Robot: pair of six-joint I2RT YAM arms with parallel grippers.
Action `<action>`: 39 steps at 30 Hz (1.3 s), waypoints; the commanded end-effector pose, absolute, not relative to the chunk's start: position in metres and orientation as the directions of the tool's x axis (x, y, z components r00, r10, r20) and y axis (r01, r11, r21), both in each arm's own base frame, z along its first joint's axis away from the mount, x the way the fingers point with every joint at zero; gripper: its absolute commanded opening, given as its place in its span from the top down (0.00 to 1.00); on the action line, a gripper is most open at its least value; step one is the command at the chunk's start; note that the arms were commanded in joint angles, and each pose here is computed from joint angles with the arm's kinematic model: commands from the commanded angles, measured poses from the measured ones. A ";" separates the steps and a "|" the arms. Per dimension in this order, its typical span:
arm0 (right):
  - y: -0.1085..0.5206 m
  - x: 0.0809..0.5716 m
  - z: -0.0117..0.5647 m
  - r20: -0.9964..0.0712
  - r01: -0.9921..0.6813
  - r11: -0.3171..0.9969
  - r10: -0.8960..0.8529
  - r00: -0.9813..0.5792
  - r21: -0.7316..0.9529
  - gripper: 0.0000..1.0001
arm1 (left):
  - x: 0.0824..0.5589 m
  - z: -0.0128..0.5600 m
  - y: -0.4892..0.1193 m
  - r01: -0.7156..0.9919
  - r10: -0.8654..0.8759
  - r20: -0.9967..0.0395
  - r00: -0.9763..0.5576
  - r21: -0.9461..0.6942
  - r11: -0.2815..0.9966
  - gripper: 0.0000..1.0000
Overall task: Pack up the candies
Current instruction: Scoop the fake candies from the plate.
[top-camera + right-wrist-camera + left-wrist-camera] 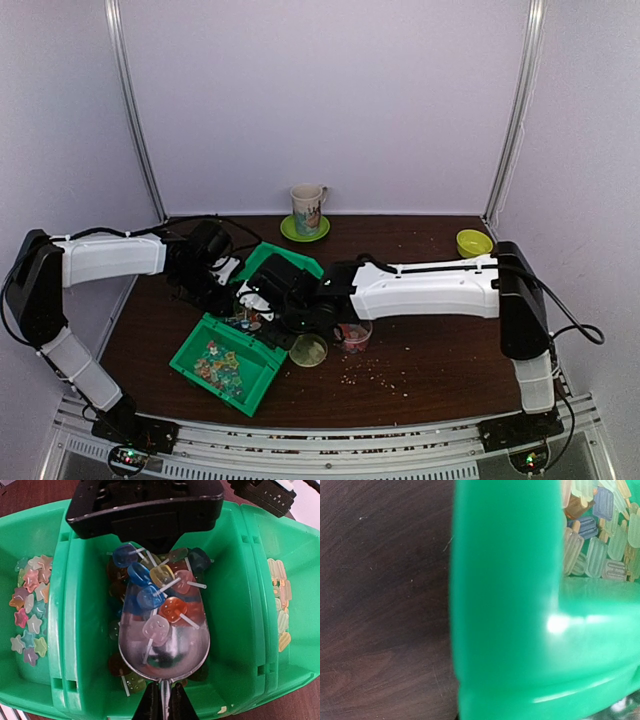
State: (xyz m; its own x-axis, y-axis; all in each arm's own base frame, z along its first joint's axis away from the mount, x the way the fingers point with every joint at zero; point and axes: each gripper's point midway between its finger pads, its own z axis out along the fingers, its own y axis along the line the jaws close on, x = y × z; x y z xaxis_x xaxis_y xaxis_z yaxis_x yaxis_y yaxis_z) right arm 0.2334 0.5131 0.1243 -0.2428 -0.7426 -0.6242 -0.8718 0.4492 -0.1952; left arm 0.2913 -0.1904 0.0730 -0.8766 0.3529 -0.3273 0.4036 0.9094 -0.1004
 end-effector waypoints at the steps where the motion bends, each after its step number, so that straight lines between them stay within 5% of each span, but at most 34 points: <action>1: 0.502 0.223 0.076 -0.545 -0.891 0.423 -0.791 -0.276 -0.163 1.00 | 0.314 0.131 -0.236 0.474 0.293 -0.530 -0.796 -0.243 0.846 1.00; 39: 0.474 0.222 0.127 -0.828 -0.854 0.508 -0.523 -0.202 -0.113 1.00 | 0.322 0.111 -0.212 0.389 0.265 -0.460 -0.848 -0.198 0.900 1.00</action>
